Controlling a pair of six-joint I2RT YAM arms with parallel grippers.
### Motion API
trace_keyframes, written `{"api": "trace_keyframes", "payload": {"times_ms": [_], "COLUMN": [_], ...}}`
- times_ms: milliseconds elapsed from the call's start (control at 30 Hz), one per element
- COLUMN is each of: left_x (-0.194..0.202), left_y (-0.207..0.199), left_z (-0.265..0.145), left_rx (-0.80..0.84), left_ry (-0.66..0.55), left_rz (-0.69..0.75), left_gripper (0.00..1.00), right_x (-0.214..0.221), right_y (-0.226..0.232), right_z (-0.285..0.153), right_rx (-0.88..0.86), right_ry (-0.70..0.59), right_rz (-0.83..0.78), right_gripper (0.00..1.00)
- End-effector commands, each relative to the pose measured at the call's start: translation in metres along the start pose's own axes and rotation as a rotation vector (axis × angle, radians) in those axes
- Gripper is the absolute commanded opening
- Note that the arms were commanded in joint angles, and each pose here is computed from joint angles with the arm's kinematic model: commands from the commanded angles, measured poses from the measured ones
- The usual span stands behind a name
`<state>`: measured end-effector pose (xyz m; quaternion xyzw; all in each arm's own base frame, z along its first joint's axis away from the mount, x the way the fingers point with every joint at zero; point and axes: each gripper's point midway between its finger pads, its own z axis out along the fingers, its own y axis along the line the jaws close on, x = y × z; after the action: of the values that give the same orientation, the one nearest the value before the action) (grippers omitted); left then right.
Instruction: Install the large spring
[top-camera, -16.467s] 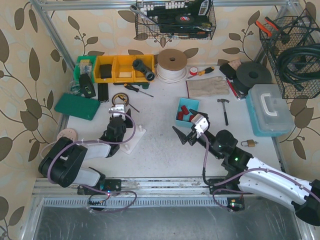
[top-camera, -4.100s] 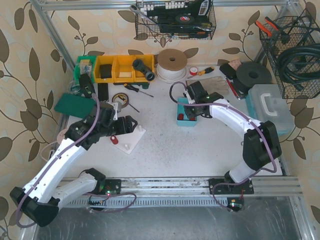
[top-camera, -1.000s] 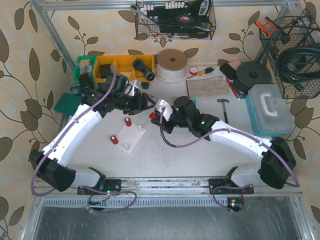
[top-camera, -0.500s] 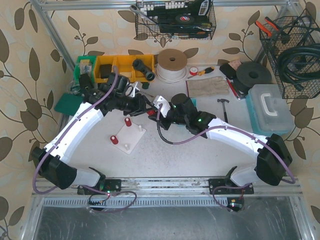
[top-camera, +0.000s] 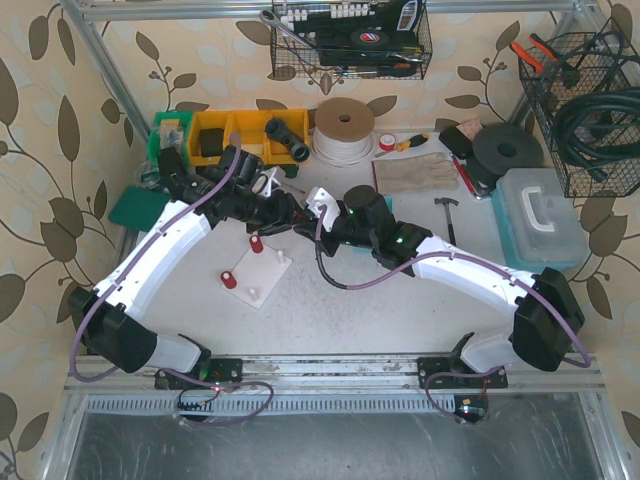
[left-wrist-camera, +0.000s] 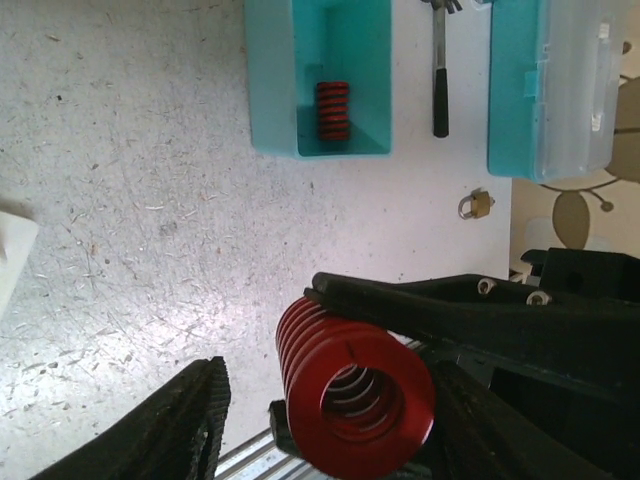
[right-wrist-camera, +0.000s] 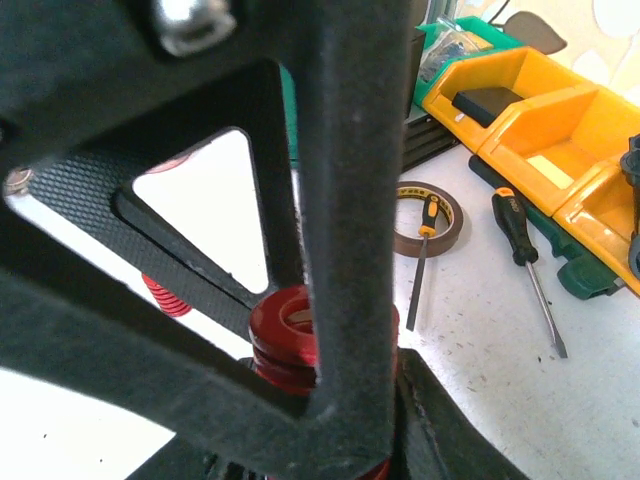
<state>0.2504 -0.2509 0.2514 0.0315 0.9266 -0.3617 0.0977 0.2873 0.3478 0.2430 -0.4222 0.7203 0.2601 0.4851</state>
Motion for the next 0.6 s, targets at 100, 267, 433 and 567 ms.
{"api": "trace_keyframes", "payload": {"times_ms": [100,267,433,567], "left_x": [-0.009,-0.010,-0.010,-0.007], "left_y": [-0.019,-0.022,-0.023,-0.020], "left_z": [-0.004,-0.004,-0.004,-0.001], "left_rx": [0.079,0.102,0.107,0.098], "left_ry": [-0.019,-0.007,-0.004,0.009], "left_rz": [-0.010,-0.031,-0.040,-0.053], "left_gripper": [0.51,0.46,0.35,0.23], "right_x": [-0.022,-0.018,-0.014,-0.011], "right_y": [0.007,0.010,0.014,0.015], "right_z": [-0.002,0.000,0.002,0.003], "right_rx": [-0.033,-0.057,-0.075,-0.082], "right_ry": [-0.084,-0.071,-0.064,-0.053], "right_rz": [-0.040,-0.051,-0.057,-0.060], "right_gripper": [0.00,0.00,0.00,0.00]}}
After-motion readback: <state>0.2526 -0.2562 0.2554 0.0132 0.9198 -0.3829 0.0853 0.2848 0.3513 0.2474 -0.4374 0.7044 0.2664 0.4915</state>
